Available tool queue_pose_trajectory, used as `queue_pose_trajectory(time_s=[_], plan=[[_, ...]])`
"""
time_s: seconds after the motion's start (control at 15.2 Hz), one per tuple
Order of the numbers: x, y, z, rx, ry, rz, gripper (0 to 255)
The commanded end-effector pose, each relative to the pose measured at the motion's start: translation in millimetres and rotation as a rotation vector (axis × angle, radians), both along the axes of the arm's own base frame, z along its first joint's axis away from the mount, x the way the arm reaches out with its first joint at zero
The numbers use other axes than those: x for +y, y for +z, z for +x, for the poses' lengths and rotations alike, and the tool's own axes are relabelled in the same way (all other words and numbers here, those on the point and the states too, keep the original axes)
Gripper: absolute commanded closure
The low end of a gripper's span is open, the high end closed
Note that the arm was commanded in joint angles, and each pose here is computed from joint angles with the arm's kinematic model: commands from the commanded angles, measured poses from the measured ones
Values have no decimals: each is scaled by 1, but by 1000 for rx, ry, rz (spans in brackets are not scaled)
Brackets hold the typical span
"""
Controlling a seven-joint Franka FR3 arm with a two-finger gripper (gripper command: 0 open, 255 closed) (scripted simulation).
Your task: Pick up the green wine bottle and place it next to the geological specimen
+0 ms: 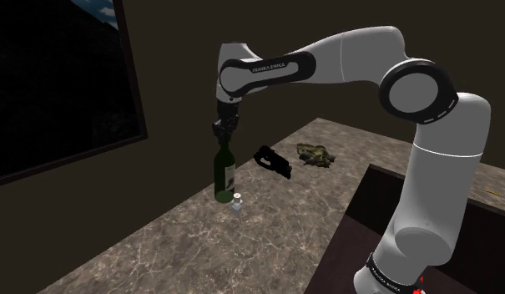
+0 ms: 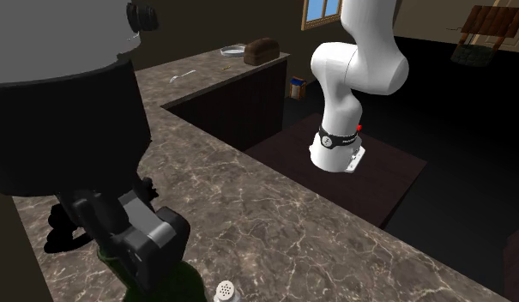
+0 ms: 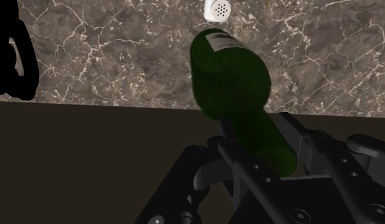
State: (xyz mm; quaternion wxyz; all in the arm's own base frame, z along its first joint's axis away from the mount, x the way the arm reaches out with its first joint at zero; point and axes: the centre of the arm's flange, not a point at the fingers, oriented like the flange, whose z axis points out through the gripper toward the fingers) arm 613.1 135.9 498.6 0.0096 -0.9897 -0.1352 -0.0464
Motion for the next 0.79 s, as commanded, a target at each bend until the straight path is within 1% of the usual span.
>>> queue_pose_trajectory(time_s=[0.0,0.73], plan=[[0,11,0,0,0,0,255],[0,69,0,0,0,0,255]])
